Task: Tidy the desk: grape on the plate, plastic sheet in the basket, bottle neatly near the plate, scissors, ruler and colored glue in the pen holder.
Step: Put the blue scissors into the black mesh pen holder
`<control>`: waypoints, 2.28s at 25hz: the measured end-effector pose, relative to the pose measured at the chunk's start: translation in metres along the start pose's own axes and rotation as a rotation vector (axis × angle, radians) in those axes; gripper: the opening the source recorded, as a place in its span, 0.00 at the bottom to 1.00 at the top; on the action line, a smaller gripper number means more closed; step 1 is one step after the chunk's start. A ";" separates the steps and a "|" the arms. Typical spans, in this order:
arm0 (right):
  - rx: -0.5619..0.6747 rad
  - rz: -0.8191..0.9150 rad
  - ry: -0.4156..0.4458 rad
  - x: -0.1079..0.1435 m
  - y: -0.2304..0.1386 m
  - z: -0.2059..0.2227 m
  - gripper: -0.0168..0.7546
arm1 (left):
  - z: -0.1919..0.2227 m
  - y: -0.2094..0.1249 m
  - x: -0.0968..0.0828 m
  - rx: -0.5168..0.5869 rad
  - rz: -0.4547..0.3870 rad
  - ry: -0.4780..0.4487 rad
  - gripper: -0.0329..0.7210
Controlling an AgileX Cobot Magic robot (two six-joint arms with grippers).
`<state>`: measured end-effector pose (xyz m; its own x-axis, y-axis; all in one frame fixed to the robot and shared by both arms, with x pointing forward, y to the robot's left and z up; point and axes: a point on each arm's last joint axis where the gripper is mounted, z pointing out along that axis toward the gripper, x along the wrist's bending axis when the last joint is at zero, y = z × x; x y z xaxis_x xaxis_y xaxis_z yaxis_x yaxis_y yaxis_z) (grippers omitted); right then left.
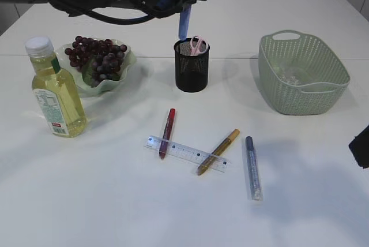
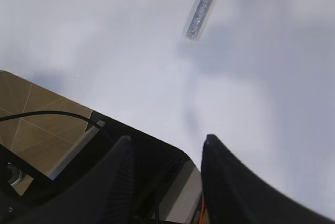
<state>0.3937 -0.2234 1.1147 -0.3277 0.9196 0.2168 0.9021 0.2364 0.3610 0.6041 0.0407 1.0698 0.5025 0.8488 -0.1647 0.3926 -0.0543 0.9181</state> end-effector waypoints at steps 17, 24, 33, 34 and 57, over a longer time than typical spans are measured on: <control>-0.001 -0.016 -0.047 -0.004 0.000 0.000 0.47 | 0.055 -0.028 0.038 -0.302 0.073 -0.179 0.25; -0.001 -0.024 -0.072 -0.007 0.000 0.000 0.47 | 0.079 -0.039 0.054 -0.319 0.058 -0.167 0.25; -0.013 -0.030 -0.088 -0.008 0.001 0.000 0.47 | 0.105 -0.049 0.059 -0.325 0.054 -0.164 0.25; -0.013 -0.031 -0.090 -0.008 0.001 0.000 0.47 | 0.107 -0.050 0.060 -0.327 0.053 -0.164 0.25; -0.032 -0.038 -0.109 -0.010 0.003 0.000 0.47 | 0.124 -0.070 0.092 -0.295 0.015 -0.096 0.26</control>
<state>0.3995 -0.2319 1.1141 -0.3279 0.9391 0.1029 0.8795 0.2637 0.3962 0.7185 0.0569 0.9455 0.5825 0.7947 -0.1704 0.1510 0.1002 0.9834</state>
